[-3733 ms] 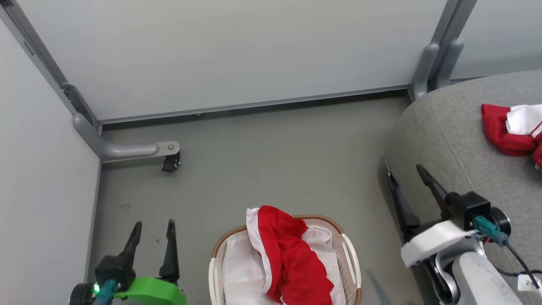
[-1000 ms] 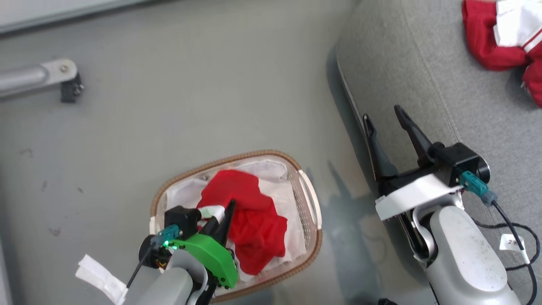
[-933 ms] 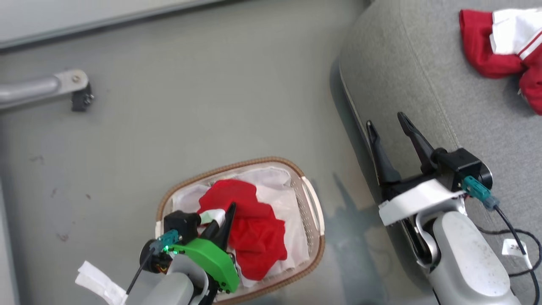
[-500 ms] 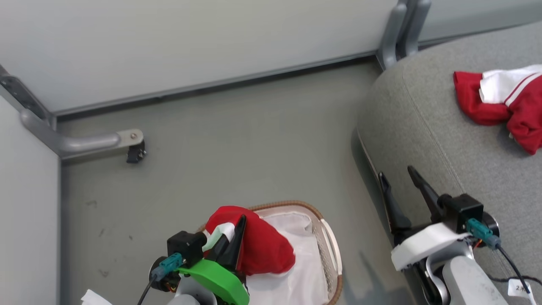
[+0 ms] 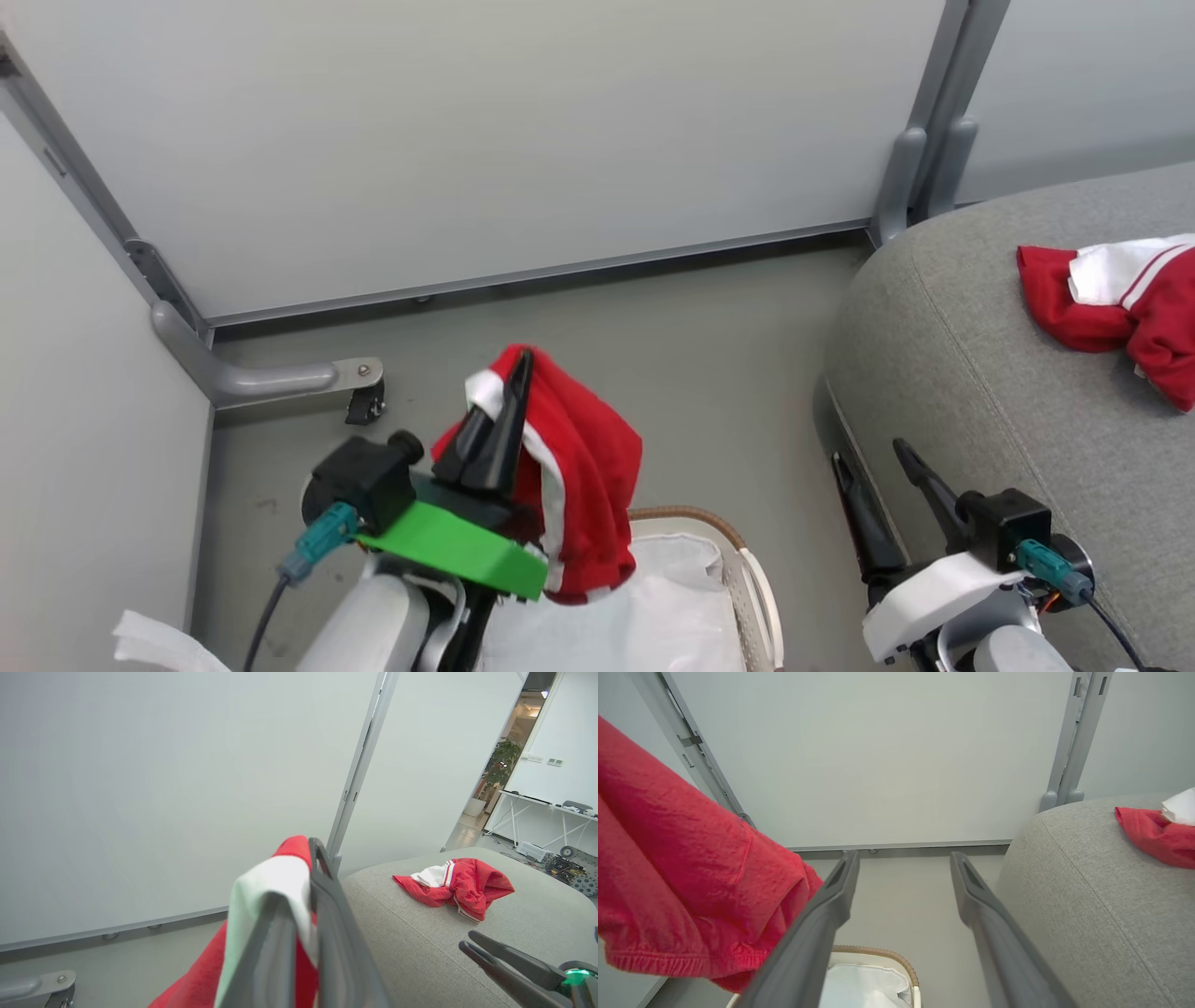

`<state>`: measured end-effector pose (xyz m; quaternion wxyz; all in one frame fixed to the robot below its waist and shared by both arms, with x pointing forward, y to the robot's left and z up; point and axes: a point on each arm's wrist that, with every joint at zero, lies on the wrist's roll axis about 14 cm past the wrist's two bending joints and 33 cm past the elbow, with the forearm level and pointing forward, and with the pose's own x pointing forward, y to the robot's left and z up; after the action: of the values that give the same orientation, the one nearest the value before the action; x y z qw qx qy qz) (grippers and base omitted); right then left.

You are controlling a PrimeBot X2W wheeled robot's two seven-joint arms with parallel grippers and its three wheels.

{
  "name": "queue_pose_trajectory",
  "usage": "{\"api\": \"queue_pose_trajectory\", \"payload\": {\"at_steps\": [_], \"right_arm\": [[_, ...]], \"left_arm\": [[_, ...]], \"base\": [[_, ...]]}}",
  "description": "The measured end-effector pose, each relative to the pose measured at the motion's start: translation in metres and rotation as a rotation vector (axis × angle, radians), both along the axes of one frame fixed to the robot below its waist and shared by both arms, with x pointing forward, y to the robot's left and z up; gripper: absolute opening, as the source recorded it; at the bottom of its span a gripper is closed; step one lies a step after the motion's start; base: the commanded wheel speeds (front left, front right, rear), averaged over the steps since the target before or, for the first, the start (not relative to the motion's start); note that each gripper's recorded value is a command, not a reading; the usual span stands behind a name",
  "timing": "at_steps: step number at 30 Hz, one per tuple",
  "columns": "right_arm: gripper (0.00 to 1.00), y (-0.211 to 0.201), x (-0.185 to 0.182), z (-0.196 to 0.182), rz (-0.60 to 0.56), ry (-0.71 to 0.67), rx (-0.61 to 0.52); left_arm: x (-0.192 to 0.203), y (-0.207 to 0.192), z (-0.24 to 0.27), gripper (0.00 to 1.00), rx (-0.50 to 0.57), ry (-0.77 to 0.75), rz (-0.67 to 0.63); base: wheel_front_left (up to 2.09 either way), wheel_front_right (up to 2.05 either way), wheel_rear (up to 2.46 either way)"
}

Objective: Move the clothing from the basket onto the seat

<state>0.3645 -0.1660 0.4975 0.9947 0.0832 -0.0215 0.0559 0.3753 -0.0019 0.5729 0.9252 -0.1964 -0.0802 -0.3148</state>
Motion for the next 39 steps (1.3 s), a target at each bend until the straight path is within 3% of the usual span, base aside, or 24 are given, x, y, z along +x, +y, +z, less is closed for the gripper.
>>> {"api": "queue_pose_trajectory", "payload": {"at_steps": [7, 15, 18, 30, 31, 32, 33, 39], "right_arm": [[1.0, 0.036, -0.004, -0.004, 0.122, 0.011, -0.024], [1.0, 0.136, -0.017, 0.011, 0.474, -0.034, -0.042], [1.0, 0.158, -0.015, 0.022, 0.558, -0.068, -0.059], [1.0, 0.2, -0.003, 0.014, 0.676, -0.03, -0.111], [0.38, 0.204, -0.004, 0.012, 0.685, -0.022, -0.109], [0.12, 0.208, -0.005, 0.01, 0.692, -0.011, -0.102], [0.0, 0.212, -0.006, 0.008, 0.706, -0.005, -0.104], [0.0, 0.224, -0.005, 0.009, 0.727, 0.004, -0.081]], "left_arm": [[0.001, 0.003, 0.045, 0.0, -0.027, -0.137, 0.005], [0.0, -0.001, 0.053, 0.0, -0.025, -0.163, -0.008], [0.0, -0.001, 0.053, 0.0, -0.021, -0.163, -0.009], [-0.01, -0.004, 0.051, 0.0, -0.021, -0.153, -0.028], [-0.011, -0.005, 0.051, 0.0, -0.022, -0.152, -0.029], [-0.011, -0.005, 0.051, 0.0, -0.023, -0.15, -0.031], [-0.012, -0.005, 0.051, 0.0, -0.024, -0.148, -0.033], [-0.013, -0.001, 0.051, 0.0, -0.029, -0.144, -0.02]], "base": [[0.0, 0.0, 0.0], [0.0, 0.0, 0.0], [0.0, 0.0, 0.0], [0.0, 0.0, 0.0], [0.0, 0.0, 0.0], [0.0, 0.0, 0.0], [0.0, 0.0, 0.0], [0.0, 0.0, 0.0]]}}
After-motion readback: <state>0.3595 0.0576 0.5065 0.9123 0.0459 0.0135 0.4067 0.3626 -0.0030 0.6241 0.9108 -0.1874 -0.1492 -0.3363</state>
